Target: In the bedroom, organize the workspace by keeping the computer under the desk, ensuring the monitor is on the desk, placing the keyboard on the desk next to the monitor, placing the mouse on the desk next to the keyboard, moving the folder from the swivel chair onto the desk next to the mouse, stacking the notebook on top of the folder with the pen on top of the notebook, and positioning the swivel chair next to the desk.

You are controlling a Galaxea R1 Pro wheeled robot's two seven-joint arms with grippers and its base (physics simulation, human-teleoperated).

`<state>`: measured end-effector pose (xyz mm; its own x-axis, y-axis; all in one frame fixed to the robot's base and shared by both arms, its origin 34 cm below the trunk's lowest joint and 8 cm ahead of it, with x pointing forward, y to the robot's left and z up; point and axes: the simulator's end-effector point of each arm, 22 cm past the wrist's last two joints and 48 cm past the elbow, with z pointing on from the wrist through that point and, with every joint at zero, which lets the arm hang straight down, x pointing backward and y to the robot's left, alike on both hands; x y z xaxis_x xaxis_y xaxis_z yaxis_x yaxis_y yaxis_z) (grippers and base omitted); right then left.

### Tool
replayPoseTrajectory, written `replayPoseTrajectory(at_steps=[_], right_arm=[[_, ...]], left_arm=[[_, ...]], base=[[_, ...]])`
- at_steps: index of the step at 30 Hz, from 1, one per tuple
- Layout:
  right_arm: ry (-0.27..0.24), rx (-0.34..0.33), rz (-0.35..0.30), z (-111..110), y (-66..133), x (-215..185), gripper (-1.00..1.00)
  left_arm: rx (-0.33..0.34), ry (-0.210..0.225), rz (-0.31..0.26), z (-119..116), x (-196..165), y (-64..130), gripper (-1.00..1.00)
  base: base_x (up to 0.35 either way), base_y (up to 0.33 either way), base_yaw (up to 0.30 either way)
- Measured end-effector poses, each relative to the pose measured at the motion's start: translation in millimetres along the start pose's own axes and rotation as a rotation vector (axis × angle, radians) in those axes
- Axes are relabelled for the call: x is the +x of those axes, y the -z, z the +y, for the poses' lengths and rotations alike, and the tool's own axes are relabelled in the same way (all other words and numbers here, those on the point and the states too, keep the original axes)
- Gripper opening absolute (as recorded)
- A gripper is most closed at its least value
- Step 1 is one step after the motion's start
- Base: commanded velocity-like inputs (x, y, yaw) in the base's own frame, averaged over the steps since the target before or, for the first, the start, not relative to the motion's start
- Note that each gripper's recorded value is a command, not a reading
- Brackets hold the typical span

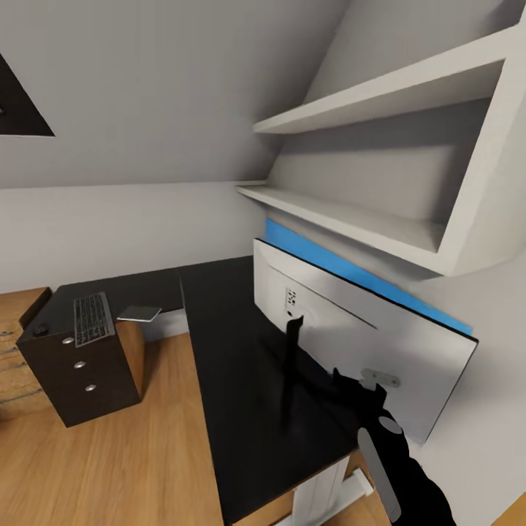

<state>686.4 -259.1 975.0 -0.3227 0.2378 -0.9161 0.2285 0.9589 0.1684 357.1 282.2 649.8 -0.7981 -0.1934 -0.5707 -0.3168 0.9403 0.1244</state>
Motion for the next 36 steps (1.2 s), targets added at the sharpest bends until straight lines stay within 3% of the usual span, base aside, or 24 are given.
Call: replayPoseTrajectory(at_steps=[13,23,36], right_arm=[[0.001,0.003,0.000,-1,-0.7,0,1.00],[0.001,0.002,0.001,0,-0.7,1,1.00],[0.011,0.003,0.042,0,-2.9,21,1.00]], left_arm=[[-0.004,0.001,0.001,2,0,-0.6,1.00],[-0.007,0.001,-0.001,3,-1,-1.0,1.00],[-0.013,-0.001,-0.008,9,-4,-2.4,1.00]], base=[[0.021,-0.041,0.000],[-0.180,0.165,0.000],[-0.017,0.210,0.000]])
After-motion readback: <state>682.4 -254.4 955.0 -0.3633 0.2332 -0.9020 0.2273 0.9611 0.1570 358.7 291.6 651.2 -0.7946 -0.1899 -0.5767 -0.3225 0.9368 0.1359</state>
